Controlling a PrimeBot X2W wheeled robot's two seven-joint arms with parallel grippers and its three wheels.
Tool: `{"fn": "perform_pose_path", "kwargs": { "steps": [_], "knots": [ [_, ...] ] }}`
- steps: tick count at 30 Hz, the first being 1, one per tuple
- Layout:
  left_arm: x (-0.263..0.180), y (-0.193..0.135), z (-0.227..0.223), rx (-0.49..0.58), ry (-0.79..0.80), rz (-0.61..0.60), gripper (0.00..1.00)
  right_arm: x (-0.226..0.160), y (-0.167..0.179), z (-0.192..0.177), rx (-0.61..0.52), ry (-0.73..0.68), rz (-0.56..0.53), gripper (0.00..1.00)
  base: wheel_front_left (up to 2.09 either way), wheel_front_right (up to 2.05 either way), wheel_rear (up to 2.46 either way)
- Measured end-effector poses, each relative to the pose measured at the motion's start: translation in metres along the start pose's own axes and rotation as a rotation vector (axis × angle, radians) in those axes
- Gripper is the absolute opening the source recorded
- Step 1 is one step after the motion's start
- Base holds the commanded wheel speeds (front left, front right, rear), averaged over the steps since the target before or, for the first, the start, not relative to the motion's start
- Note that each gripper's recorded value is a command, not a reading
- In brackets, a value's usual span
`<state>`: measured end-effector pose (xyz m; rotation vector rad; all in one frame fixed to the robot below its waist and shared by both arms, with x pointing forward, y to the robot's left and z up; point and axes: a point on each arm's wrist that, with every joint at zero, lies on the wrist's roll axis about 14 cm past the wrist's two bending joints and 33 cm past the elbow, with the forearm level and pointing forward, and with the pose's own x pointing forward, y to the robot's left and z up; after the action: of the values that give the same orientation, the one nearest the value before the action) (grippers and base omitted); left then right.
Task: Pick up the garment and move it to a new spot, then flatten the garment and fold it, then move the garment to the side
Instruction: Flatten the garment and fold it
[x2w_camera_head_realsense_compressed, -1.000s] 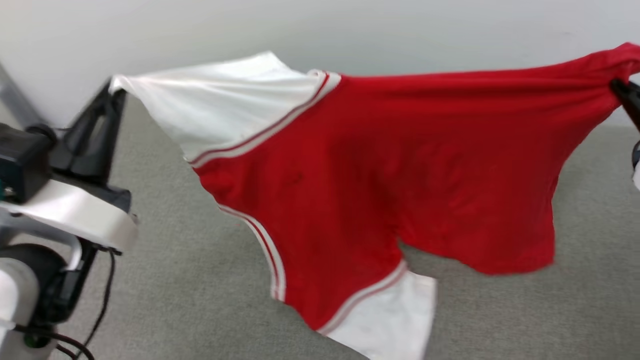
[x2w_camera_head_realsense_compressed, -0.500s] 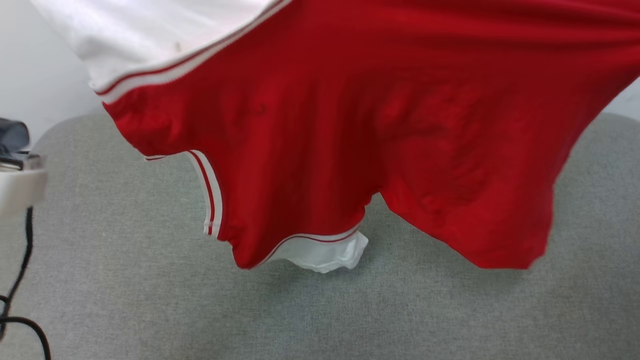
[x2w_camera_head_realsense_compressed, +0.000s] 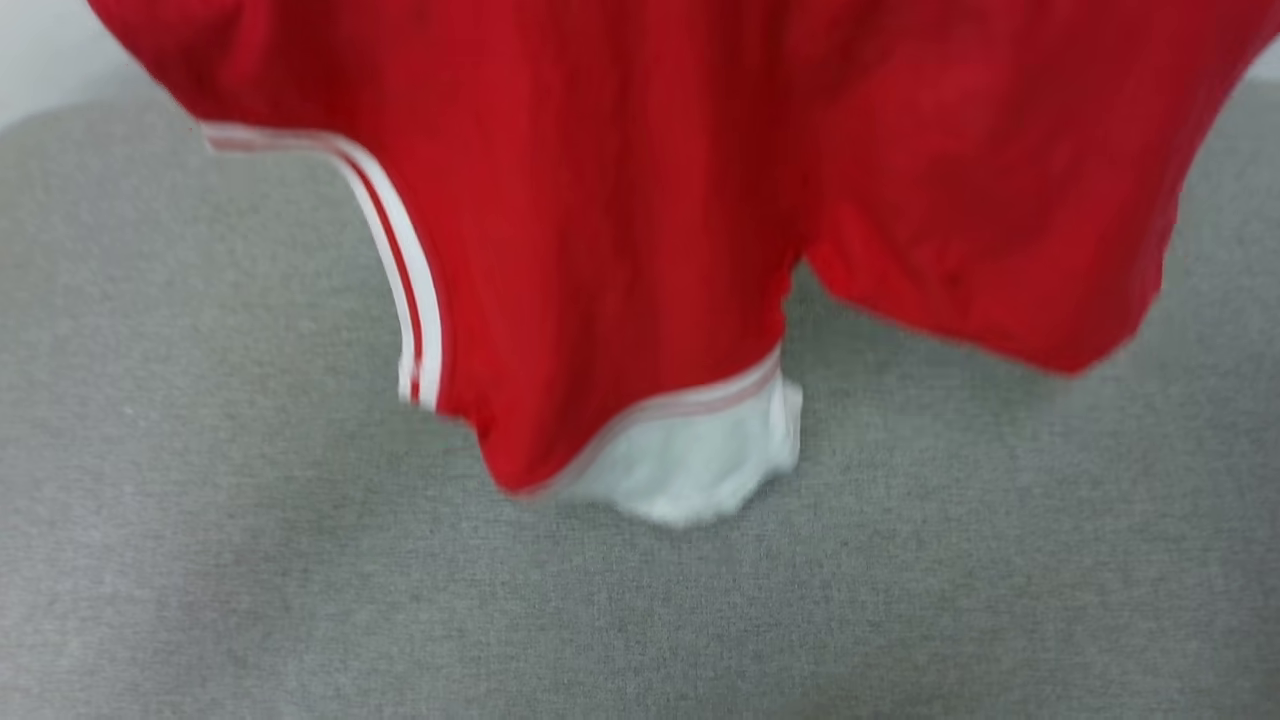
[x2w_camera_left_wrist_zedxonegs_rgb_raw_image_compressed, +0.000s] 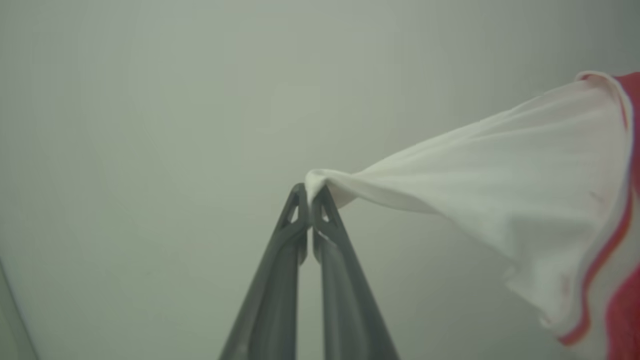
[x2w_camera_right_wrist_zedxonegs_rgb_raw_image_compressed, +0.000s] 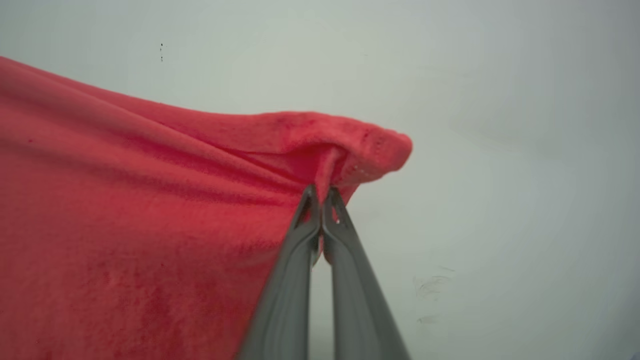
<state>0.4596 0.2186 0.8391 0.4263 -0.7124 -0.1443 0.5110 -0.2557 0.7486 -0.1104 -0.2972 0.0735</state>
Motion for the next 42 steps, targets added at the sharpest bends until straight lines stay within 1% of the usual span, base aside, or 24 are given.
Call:
{"fn": "perform_pose_path", "kwargs": {
  "steps": [4,11,16,20,21,25,29,32,35,38,42],
  "knots": [
    [0.032,-0.004,-0.032,0.019,0.009,-0.029,0.0,0.038,-0.004,-0.015,-0.042,-0.011,-0.009,0.0,0.0,0.0,0.0],
    [0.093,-0.015,-0.08,0.062,-0.016,-0.046,0.0,0.107,-0.006,-0.056,-0.111,-0.011,-0.034,0.0,0.0,0.0,0.0],
    [0.126,-0.018,-0.113,0.069,-0.047,-0.026,0.0,0.151,-0.004,-0.081,-0.106,-0.045,-0.067,0.0,0.0,0.0,0.0],
    [0.135,-0.026,-0.152,0.064,-0.024,-0.022,0.0,0.174,0.003,-0.114,-0.11,-0.038,-0.077,0.0,0.0,0.0,0.0],
    [0.133,-0.037,-0.185,0.044,0.018,-0.028,0.0,0.183,0.011,-0.144,-0.112,-0.02,-0.073,0.0,0.0,0.0,0.0],
    [0.121,-0.052,-0.218,0.011,0.081,-0.046,0.0,0.185,0.032,-0.189,-0.091,0.036,-0.043,0.0,0.0,0.0,0.0],
    [0.092,-0.08,-0.253,-0.035,0.186,-0.095,0.0,0.169,0.042,-0.232,-0.088,0.115,-0.027,0.0,0.0,0.0,0.0],
    [0.074,-0.1,-0.254,-0.079,0.204,-0.123,0.0,0.151,0.046,-0.255,-0.085,0.167,-0.018,0.0,0.0,0.0,0.0],
    [0.047,-0.118,-0.26,-0.102,0.247,-0.152,0.0,0.13,0.05,-0.273,-0.088,0.217,-0.004,0.0,0.0,0.0,0.0],
    [0.017,-0.133,-0.26,-0.146,0.292,-0.168,0.0,0.112,0.051,-0.279,-0.067,0.24,-0.007,0.0,0.0,0.0,0.0],
    [-0.024,-0.147,-0.256,-0.211,0.353,-0.177,0.0,0.077,0.059,-0.294,-0.058,0.305,0.016,0.0,0.0,0.0,0.0]
  ]
}}
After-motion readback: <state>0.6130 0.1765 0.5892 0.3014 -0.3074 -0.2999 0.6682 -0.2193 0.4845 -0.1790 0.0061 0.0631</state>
